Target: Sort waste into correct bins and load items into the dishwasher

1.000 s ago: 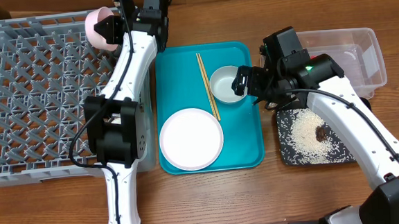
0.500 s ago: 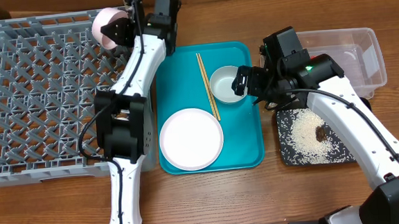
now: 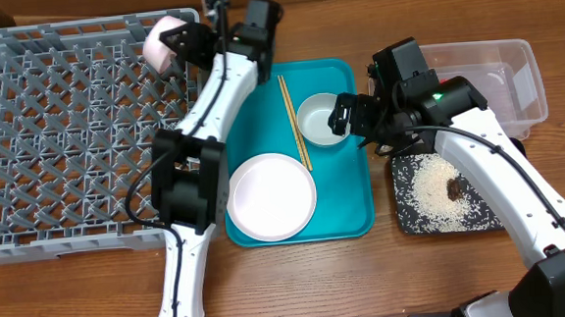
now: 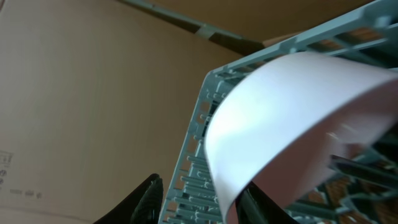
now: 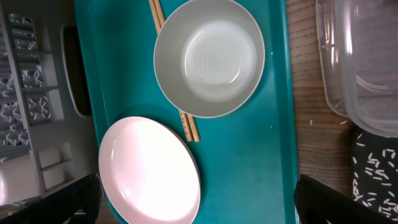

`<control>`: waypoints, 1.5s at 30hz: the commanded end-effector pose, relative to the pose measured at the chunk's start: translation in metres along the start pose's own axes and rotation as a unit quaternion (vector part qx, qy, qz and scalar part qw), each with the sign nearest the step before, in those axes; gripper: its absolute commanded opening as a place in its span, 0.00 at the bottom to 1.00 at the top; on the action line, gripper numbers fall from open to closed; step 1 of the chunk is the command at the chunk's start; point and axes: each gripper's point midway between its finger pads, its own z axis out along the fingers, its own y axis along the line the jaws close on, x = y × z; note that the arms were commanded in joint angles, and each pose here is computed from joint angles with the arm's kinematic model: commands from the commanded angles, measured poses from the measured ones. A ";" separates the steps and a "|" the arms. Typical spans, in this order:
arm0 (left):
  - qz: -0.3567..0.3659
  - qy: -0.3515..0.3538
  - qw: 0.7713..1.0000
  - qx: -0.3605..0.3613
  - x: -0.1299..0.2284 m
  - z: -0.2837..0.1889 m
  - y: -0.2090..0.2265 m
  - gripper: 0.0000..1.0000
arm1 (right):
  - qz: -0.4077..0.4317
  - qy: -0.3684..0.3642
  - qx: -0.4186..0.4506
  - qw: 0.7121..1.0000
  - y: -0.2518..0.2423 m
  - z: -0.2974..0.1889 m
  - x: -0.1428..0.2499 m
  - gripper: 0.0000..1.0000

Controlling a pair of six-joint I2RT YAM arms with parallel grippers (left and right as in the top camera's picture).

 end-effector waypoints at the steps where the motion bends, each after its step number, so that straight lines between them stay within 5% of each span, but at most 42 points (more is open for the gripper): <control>1: 0.002 -0.018 1.000 -0.003 -0.006 -0.022 0.001 0.40 | -0.007 -0.021 -0.008 1.000 0.009 -0.012 -0.009 1.00; 9: -0.029 -0.038 0.993 0.110 -0.013 -0.047 -0.010 0.38 | -0.007 -0.021 -0.008 1.000 0.009 -0.012 -0.009 1.00; 23: -0.007 0.032 0.963 0.268 0.020 -0.038 -0.037 0.41 | -0.007 -0.021 -0.008 1.000 0.009 -0.012 -0.009 1.00; 28: -0.020 0.032 0.884 0.467 0.010 -0.107 -0.040 0.40 | -0.007 -0.021 -0.008 1.000 0.009 -0.012 -0.009 1.00; 33: -0.044 0.046 0.714 0.697 0.003 -0.206 -0.040 0.37 | -0.007 -0.021 -0.008 1.000 0.009 -0.012 -0.009 1.00; 35: -0.050 0.064 0.667 0.741 0.005 -0.228 -0.044 0.36 | -0.007 -0.021 -0.008 1.000 0.009 -0.012 -0.009 1.00; 37: -0.067 0.091 0.645 0.756 0.007 -0.236 -0.055 0.38 | -0.007 -0.021 -0.008 1.000 0.009 -0.012 -0.009 1.00; 45: -0.040 0.127 0.625 0.769 0.026 -0.260 -0.119 0.41 | -0.007 -0.021 -0.008 1.000 0.009 -0.012 -0.009 1.00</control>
